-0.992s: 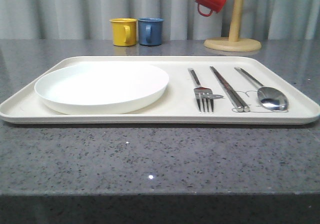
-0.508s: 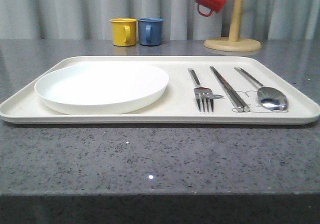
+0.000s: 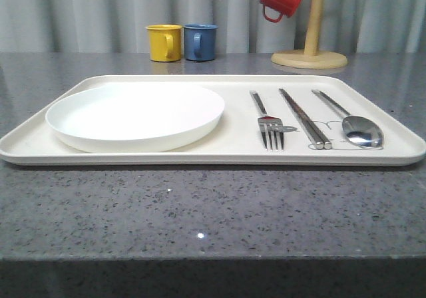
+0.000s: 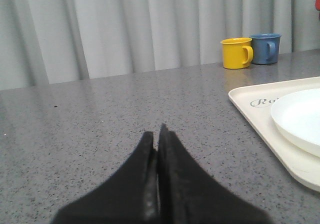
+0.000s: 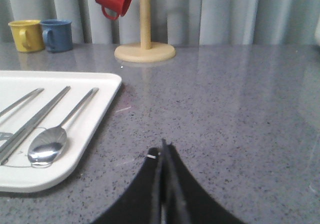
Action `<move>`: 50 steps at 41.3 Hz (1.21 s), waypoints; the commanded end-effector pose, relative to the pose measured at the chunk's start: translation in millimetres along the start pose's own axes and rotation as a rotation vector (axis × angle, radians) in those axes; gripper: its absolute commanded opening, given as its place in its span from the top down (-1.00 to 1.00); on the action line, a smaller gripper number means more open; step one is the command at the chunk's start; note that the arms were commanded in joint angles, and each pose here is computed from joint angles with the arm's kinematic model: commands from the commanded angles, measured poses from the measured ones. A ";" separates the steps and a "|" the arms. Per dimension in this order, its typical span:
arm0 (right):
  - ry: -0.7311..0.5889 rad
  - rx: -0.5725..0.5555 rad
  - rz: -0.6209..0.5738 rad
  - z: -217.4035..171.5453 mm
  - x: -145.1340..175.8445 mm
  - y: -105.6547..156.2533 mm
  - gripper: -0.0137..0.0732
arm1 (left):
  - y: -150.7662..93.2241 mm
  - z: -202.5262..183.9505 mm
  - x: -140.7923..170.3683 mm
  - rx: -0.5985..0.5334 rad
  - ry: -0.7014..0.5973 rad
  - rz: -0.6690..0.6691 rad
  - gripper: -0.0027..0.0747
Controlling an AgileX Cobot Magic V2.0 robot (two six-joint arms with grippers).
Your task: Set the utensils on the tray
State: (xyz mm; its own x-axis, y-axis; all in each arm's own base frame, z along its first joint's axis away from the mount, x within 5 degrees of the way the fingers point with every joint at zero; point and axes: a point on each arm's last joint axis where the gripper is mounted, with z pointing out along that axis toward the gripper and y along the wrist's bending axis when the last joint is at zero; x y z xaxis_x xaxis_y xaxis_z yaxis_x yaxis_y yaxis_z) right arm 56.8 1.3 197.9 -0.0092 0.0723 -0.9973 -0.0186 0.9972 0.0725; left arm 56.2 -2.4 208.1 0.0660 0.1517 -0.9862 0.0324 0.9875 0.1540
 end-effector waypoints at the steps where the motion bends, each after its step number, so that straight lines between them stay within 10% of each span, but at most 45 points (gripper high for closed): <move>1: -0.139 0.005 0.001 -2.1 -12.0 -0.3 0.84 | 2.1 -2.7 -10.7 -0.023 -0.114 -0.018 0.98; 50: -0.137 0.001 0.042 -2.2 -11.7 -0.1 0.84 | 2.1 -2.6 -10.6 -0.023 -0.113 -0.018 0.98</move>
State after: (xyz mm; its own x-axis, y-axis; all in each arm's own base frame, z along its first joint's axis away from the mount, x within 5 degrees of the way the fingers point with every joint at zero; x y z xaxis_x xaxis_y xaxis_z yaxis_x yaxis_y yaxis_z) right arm 56.8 1.0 201.0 0.0248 0.1285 -0.9914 -0.0197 0.9916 0.1280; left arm 56.2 -2.4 208.1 0.0660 0.1517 -0.9862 0.0324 0.9875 0.1540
